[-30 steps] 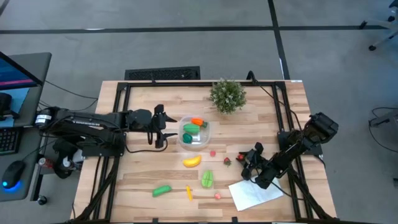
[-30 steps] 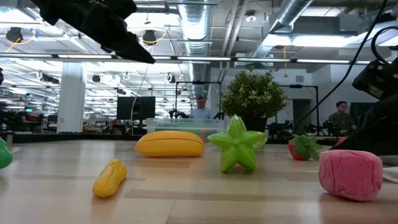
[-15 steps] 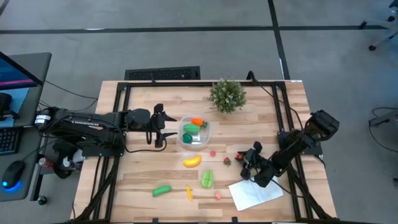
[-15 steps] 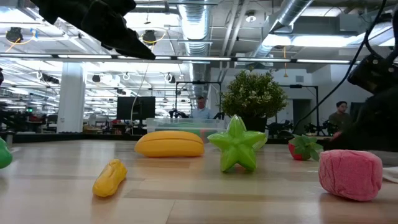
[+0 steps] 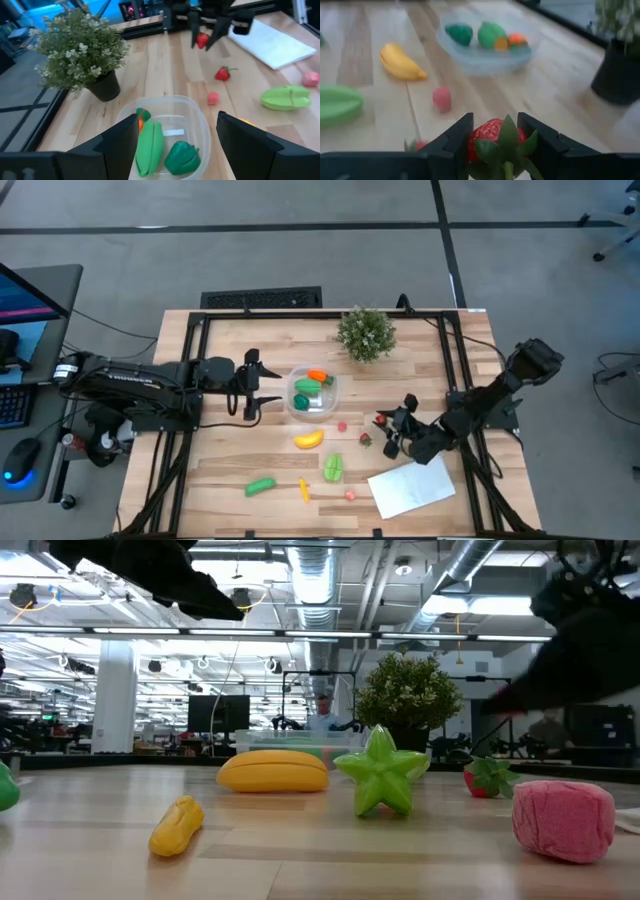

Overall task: Pick and placing Produce into tupperware
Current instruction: Put the right red strawberry into the transparent container

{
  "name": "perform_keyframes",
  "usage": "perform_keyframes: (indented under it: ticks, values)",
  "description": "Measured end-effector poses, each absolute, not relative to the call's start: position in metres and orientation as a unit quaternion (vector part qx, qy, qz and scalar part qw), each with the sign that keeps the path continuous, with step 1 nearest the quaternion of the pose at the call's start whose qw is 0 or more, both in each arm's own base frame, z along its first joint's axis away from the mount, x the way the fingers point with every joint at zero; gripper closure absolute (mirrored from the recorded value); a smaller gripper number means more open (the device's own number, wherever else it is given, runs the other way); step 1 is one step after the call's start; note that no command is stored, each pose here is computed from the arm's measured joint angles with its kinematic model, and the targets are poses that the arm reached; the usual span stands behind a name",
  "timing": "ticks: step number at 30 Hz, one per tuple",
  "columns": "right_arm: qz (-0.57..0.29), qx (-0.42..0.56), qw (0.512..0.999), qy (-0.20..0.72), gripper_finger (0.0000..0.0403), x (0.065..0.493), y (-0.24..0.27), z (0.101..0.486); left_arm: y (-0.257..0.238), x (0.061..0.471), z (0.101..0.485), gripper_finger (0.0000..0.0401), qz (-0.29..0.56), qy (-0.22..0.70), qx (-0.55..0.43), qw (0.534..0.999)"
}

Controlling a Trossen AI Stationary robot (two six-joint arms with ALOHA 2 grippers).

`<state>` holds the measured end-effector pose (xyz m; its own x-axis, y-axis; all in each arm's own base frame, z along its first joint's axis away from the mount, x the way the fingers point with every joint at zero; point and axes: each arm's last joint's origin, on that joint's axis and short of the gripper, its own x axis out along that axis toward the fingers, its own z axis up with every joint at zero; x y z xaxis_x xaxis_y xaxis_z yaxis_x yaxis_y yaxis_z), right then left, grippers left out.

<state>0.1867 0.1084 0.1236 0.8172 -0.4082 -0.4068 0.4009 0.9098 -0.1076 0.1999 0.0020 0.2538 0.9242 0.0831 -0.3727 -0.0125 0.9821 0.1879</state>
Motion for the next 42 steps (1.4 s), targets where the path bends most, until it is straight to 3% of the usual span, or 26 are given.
perform_keyframes:
  ticks: [9,20,35,42]
  values:
    - [-0.158,-0.049,0.972,0.165,0.0250,0.211,0.091,0.153,-0.007,0.190,0.256,0.0145,0.015,0.201,0.085,0.976]
    - [-0.100,-0.073,0.983,0.134,0.0287,0.239,0.063,0.171,-0.016,0.189,0.254,0.0145,-0.002,0.213,0.075,0.974]
    - [-0.101,-0.046,0.950,0.293,0.0288,0.229,0.051,0.144,-0.018,0.188,0.253,0.0145,0.002,0.216,0.075,0.974]
    - [-0.120,-0.010,0.935,0.334,0.0240,0.223,0.049,0.136,-0.018,0.188,0.253,0.0145,0.012,0.217,0.076,0.973]
